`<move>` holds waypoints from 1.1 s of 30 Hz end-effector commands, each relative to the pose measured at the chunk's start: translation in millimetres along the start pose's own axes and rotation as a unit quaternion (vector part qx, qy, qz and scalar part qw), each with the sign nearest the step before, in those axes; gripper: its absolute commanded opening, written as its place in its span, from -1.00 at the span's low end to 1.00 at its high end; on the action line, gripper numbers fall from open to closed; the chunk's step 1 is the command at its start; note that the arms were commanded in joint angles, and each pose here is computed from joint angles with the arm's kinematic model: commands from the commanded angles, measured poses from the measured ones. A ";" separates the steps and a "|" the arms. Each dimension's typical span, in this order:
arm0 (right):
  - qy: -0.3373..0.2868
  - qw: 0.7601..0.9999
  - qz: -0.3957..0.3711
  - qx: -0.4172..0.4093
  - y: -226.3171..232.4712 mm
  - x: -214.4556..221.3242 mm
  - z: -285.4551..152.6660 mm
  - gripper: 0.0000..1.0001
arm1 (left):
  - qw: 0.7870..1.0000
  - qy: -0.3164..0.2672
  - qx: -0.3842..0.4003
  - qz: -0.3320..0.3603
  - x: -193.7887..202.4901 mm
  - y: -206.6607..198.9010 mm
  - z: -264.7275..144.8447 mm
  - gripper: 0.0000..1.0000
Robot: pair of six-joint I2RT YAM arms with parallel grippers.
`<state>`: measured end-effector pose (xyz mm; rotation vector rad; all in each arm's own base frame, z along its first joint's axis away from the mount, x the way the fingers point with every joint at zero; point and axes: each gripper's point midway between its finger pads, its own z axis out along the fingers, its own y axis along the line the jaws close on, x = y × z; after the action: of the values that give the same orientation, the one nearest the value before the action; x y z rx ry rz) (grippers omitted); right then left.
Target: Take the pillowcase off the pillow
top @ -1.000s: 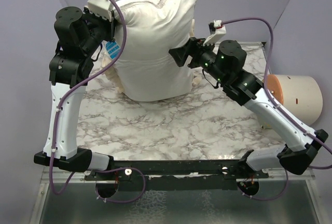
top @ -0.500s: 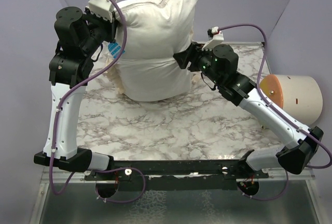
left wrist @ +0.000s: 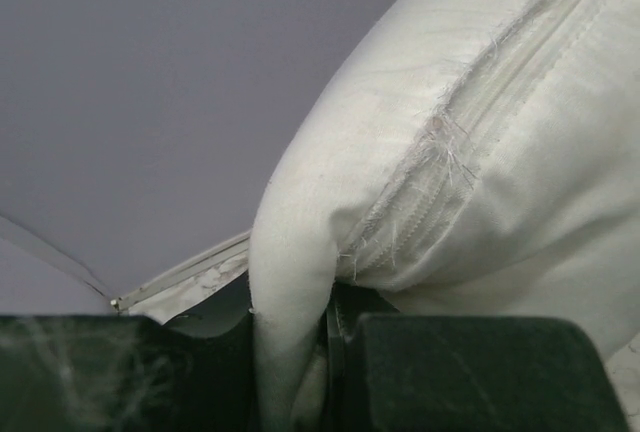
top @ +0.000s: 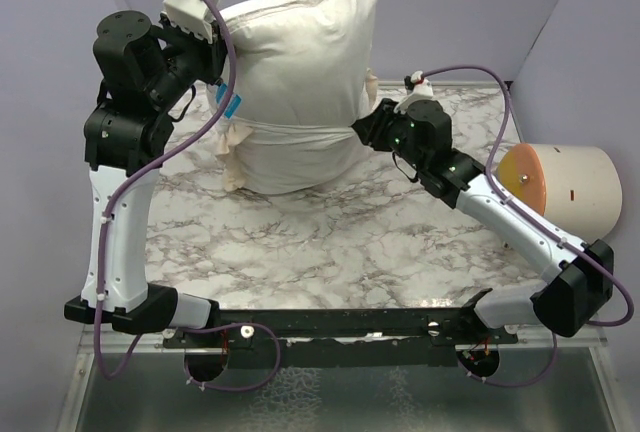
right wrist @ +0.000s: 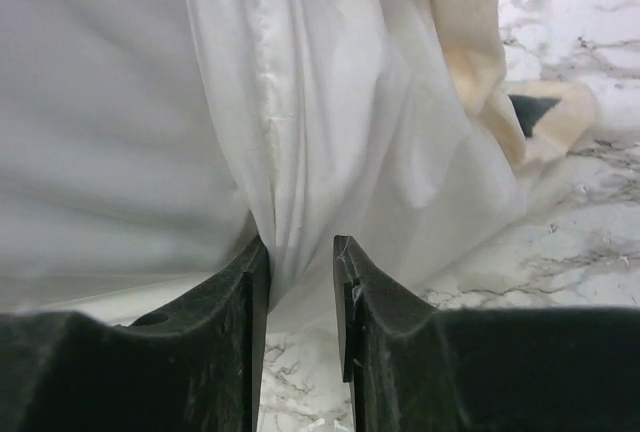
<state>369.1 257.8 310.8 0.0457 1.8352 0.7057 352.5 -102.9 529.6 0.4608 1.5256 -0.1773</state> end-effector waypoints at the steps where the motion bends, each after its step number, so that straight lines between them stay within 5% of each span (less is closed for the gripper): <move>1: 0.052 0.998 -0.007 0.044 -36.7 40.0 3.4 -0.44 | 0.996 -0.085 -0.033 0.001 -56.7 13.2 -20.4 -1.00; 13: 0.118 0.991 -0.030 0.064 -60.3 83.2 -8.0 -0.46 | 0.989 -0.134 -0.052 -0.016 -90.6 20.0 -31.4 -1.00; 20: 0.002 0.991 -0.099 -0.088 32.7 -40.3 -48.4 0.51 | 0.992 -0.120 -0.030 -0.026 -81.0 12.1 -26.1 -1.00; 23: -0.037 0.974 -0.149 -0.170 78.0 -85.8 -76.2 0.96 | 0.993 -0.112 -0.021 -0.034 -75.5 9.0 -21.5 -1.00; 33: -0.167 0.862 -0.301 -0.371 189.1 -174.7 -138.1 0.99 | 0.991 -0.052 0.086 -0.086 -43.4 -30.3 1.3 -1.00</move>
<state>275.0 260.2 559.5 -0.5659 1.2243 0.8356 351.0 -120.5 541.6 0.4059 1.5411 -0.3424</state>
